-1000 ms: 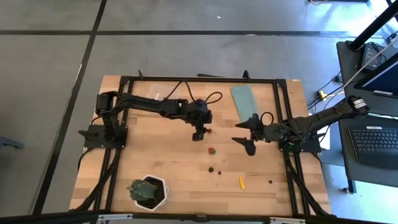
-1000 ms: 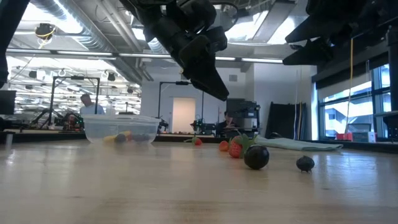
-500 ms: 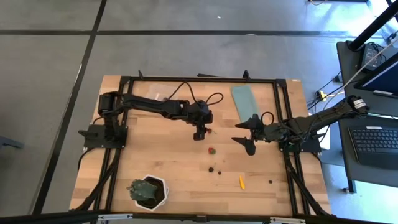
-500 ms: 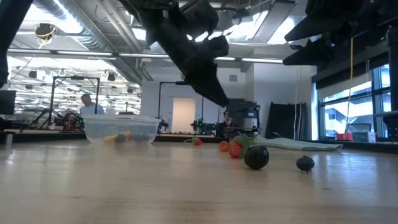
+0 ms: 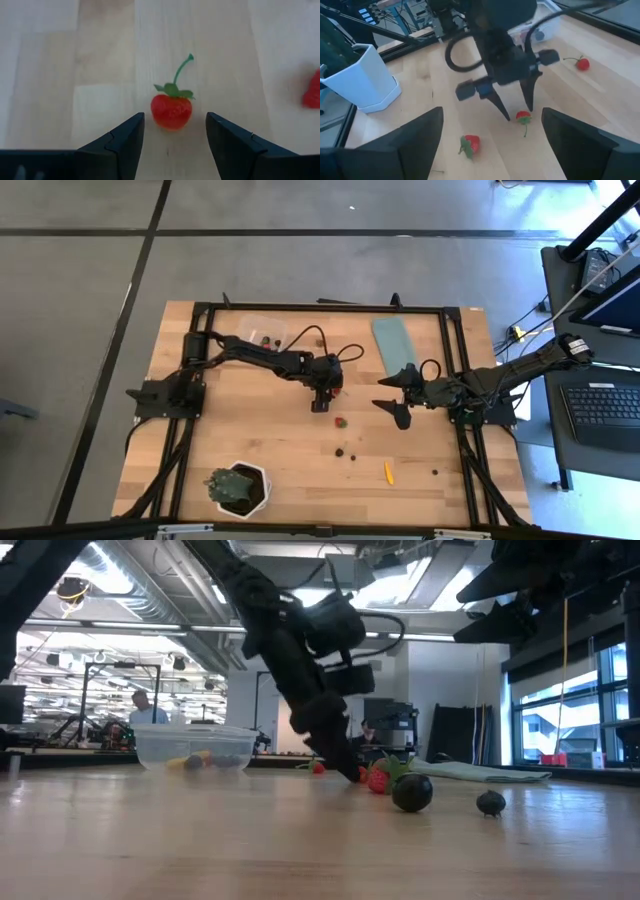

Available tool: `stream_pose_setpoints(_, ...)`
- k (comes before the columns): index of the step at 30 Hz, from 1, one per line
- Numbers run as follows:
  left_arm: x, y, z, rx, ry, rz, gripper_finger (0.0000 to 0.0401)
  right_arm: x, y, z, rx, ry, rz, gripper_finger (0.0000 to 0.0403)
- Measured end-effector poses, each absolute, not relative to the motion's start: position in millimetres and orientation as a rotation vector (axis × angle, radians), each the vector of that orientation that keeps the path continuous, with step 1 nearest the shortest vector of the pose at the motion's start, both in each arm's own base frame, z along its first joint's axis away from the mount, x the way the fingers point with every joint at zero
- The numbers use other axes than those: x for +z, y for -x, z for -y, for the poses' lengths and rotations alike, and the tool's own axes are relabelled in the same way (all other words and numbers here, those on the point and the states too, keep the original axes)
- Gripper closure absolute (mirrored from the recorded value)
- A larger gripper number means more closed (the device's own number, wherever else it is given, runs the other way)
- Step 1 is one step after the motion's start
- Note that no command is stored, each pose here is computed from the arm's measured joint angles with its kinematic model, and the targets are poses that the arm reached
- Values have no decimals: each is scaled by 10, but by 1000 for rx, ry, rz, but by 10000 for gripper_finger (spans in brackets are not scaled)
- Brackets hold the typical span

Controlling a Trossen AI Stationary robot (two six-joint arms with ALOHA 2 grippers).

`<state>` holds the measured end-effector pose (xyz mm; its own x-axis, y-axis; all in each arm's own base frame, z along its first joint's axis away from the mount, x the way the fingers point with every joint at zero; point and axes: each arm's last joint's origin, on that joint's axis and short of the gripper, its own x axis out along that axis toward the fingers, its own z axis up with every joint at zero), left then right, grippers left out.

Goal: Pick and placing Produce into tupperware
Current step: Put the red strawberry into the transparent bin

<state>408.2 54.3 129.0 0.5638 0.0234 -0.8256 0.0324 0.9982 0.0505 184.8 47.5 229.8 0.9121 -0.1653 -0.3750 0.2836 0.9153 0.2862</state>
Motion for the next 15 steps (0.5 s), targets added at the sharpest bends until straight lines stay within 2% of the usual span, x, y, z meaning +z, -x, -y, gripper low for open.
stream_pose_setpoints(9, 1213, -4110, -554, -34, -73, -965, 196, 2298, -1847, -475, -237, -342, -353, 64)
stream_pose_setpoints(15, 1207, -4110, -553, -37, -75, -966, 220, 2297, -1847, -475, -236, -340, -354, 64)
